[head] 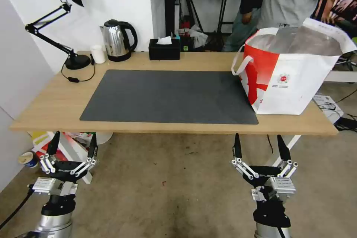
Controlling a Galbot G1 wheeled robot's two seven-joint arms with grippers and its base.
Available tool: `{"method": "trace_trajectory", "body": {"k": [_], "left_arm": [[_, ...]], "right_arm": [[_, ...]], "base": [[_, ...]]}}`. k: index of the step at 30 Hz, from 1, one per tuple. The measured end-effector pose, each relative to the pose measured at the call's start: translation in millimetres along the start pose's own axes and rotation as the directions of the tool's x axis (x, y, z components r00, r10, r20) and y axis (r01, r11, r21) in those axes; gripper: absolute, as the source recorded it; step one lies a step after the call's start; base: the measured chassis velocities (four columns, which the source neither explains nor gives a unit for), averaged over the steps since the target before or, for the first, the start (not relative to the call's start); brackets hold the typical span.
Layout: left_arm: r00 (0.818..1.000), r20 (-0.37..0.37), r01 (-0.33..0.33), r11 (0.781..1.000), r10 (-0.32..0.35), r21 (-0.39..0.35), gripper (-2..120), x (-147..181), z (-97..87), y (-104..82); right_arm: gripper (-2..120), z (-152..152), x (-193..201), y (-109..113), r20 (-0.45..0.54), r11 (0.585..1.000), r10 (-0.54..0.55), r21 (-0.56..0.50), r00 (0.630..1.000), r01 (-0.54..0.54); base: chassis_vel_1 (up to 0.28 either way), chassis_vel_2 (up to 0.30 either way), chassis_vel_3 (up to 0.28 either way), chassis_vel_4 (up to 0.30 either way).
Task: Pick up the trash from the table and place it into the takeout bag.
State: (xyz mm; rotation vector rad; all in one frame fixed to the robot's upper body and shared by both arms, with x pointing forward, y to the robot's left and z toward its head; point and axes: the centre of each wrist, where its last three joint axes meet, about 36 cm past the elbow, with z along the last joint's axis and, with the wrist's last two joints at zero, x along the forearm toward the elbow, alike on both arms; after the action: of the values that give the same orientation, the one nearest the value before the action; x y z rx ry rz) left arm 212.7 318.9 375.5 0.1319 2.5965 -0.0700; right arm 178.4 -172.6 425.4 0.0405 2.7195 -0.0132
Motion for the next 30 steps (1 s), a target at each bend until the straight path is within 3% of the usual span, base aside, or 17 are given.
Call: {"method": "trace_trajectory", "body": {"k": [30], "left_arm": [[1.000,0.003,0.000,1.000,0.000,0.001,100,10.4,8.1,1.5]], "right_arm": [[100,0.0,0.0,0.0,0.000,1.000,0.000,0.000,1.000,0.000]], "base": [[0.000,0.000,0.000,0.000]]}}
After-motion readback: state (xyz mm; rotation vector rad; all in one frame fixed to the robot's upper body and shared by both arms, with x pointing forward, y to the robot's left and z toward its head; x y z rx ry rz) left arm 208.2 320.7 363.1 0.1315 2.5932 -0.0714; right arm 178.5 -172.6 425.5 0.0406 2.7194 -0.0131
